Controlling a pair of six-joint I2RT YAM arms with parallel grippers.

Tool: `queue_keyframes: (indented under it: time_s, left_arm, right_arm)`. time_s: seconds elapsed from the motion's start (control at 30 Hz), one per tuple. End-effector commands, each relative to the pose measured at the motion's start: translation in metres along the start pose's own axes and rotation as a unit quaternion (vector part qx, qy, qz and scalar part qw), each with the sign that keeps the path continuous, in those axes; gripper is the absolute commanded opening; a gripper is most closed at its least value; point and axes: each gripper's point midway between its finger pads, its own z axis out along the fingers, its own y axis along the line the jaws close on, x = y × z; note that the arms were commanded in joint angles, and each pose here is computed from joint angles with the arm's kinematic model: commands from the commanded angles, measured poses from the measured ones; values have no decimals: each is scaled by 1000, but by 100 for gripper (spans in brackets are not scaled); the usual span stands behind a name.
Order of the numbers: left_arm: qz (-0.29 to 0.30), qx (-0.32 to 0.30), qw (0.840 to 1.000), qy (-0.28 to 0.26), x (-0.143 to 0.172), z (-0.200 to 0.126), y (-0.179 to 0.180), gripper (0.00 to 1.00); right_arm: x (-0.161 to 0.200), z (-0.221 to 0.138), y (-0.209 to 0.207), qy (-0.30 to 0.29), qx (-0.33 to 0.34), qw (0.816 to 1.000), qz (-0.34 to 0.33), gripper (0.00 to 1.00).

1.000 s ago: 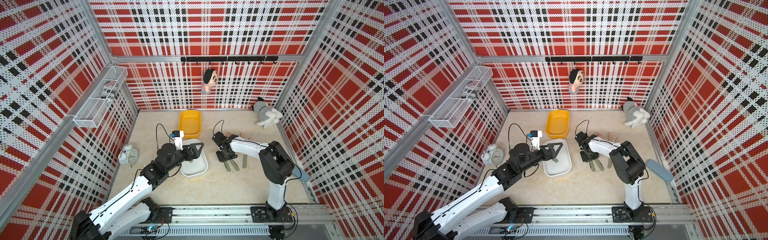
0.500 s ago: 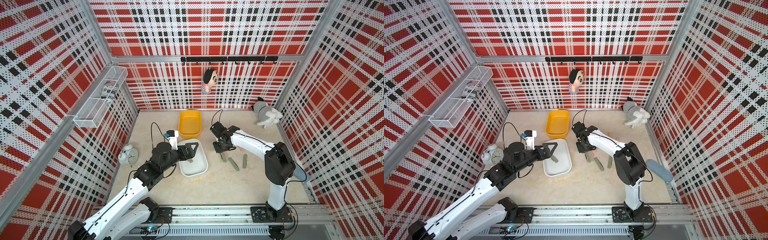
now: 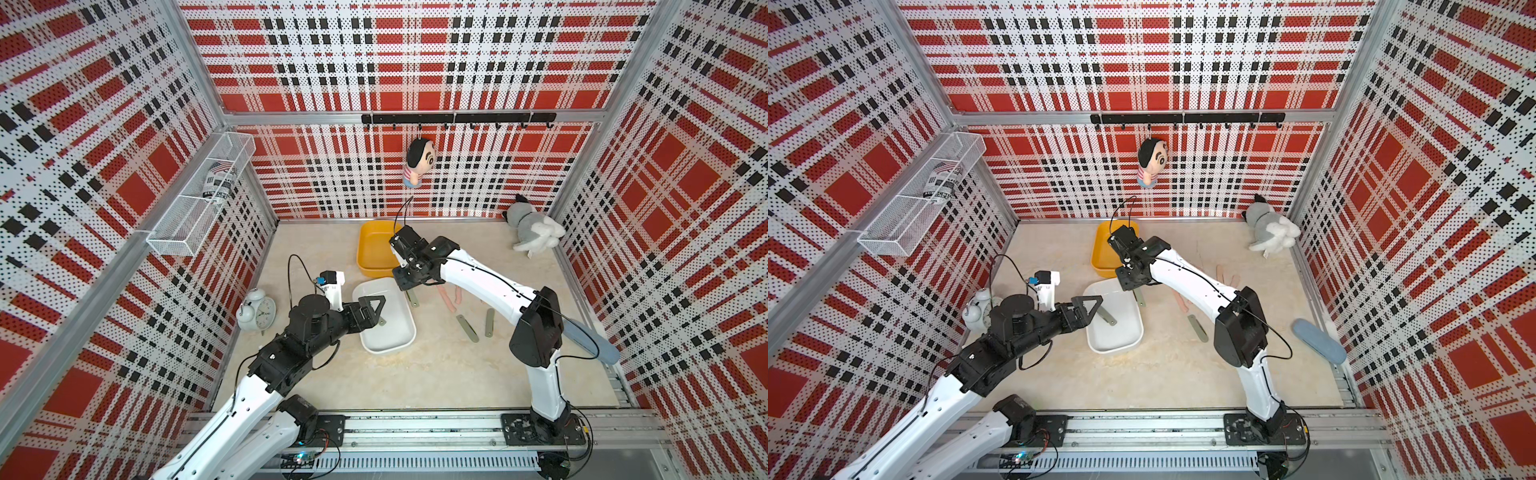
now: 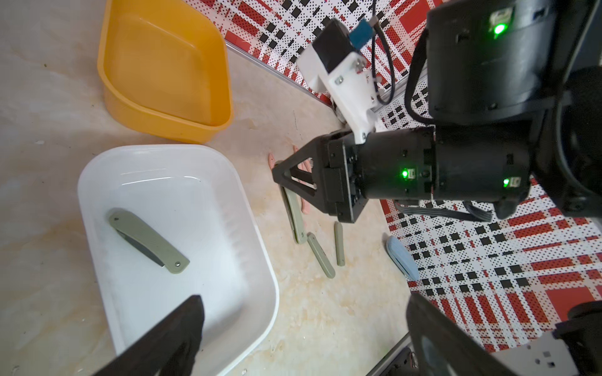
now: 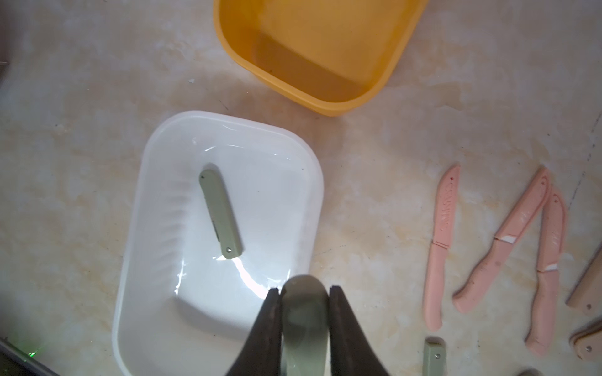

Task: Place the fruit knives into the storage box by color
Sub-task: Place the fruit knife in the storage box.

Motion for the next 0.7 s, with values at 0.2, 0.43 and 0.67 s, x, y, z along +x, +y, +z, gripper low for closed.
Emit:
queue_keyframes:
  time_s: [0.2, 0.43, 0.67]
  left_arm:
    - [-54, 12, 998, 12, 26, -6, 17, 98]
    - [-64, 14, 998, 11, 32, -7, 23, 99]
    - [-63, 12, 998, 2, 32, -8, 26, 98]
  right_arm:
    - [2, 14, 64, 15, -60, 998, -24, 22]
    - [15, 51, 74, 40, -65, 997, -32, 22]
    - [23, 81, 62, 55, -37, 997, -39, 22]
